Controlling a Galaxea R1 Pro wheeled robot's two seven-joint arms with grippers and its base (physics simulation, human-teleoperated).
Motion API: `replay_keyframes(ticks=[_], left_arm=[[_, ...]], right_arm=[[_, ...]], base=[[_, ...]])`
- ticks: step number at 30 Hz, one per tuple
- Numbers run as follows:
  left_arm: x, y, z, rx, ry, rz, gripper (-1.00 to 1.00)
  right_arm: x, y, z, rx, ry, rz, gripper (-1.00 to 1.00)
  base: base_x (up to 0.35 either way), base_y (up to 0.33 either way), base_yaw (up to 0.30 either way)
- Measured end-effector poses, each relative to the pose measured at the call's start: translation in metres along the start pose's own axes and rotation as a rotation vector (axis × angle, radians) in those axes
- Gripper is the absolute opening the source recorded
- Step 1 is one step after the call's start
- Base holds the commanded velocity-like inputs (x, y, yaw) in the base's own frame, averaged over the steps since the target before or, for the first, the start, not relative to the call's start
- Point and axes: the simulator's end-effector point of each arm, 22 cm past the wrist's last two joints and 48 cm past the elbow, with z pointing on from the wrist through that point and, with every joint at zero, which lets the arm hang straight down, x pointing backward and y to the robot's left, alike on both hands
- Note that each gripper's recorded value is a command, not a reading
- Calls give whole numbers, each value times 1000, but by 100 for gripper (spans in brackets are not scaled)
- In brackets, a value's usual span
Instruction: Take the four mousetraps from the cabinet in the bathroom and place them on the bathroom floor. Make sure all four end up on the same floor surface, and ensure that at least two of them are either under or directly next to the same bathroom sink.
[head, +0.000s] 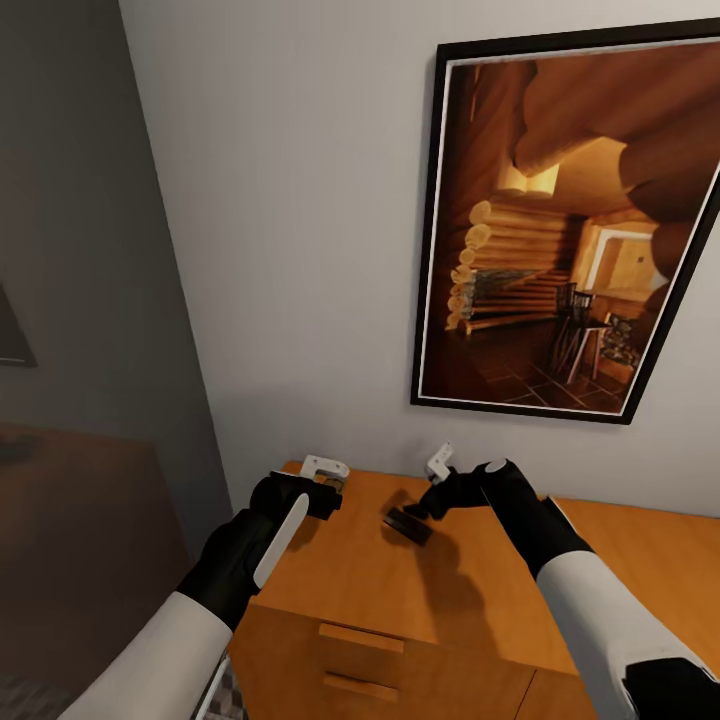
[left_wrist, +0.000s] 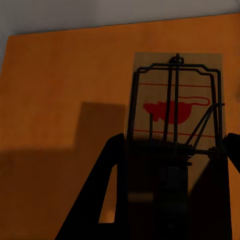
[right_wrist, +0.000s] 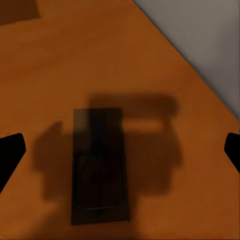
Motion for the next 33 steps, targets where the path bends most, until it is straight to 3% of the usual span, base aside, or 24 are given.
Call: replay_keyframes(ticks=[11, 17, 26, 33], left_arm=[[0, 0, 0, 0, 0, 0, -100], [0, 0, 0, 0, 0, 0, -100], [0, 0, 0, 0, 0, 0, -100], [0, 0, 0, 1, 0, 0, -100]], right_arm=[[8, -8, 8, 55, 18, 18, 100], [8, -6, 9, 49, 14, 16, 100], [-3, 2, 10, 13, -34, 58, 100], [0, 9, 14, -3, -29, 68, 100]], base=[[0, 0, 0], [0, 0, 0], [0, 0, 0], [0, 0, 0]])
